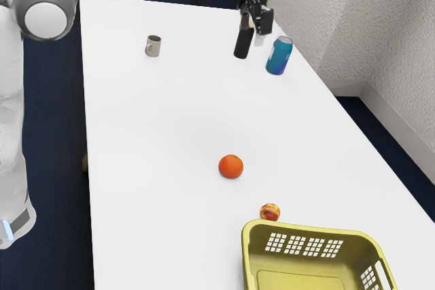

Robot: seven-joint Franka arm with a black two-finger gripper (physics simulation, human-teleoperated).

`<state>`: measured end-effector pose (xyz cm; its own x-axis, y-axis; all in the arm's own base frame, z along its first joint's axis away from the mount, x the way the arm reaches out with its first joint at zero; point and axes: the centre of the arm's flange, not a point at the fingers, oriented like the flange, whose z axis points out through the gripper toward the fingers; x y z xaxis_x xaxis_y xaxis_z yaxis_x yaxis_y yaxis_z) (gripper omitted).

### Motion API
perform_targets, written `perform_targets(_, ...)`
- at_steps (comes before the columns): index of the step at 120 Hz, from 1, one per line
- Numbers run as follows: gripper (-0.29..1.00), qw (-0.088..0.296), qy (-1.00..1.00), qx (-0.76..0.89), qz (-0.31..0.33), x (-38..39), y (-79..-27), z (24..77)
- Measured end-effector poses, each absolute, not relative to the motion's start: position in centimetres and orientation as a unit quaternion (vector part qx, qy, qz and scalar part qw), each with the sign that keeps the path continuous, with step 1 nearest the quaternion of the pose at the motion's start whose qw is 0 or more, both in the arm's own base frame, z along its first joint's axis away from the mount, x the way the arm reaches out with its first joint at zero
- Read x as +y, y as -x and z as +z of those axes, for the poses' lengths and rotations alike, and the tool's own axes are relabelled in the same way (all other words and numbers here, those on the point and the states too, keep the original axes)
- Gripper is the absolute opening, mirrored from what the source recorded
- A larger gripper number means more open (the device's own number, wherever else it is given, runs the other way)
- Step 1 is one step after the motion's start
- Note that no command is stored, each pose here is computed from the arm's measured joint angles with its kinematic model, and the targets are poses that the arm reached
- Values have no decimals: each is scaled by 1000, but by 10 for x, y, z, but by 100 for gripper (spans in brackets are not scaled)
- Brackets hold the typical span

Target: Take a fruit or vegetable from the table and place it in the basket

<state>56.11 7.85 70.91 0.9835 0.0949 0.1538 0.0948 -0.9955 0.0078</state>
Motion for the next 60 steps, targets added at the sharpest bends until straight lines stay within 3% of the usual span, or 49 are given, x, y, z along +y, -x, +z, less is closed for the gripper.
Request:
perform_targets(36,70,3,-996,17,88,61,-558,728)
perform_targets(60,70,-13,-983,2,186,47,-496,844)
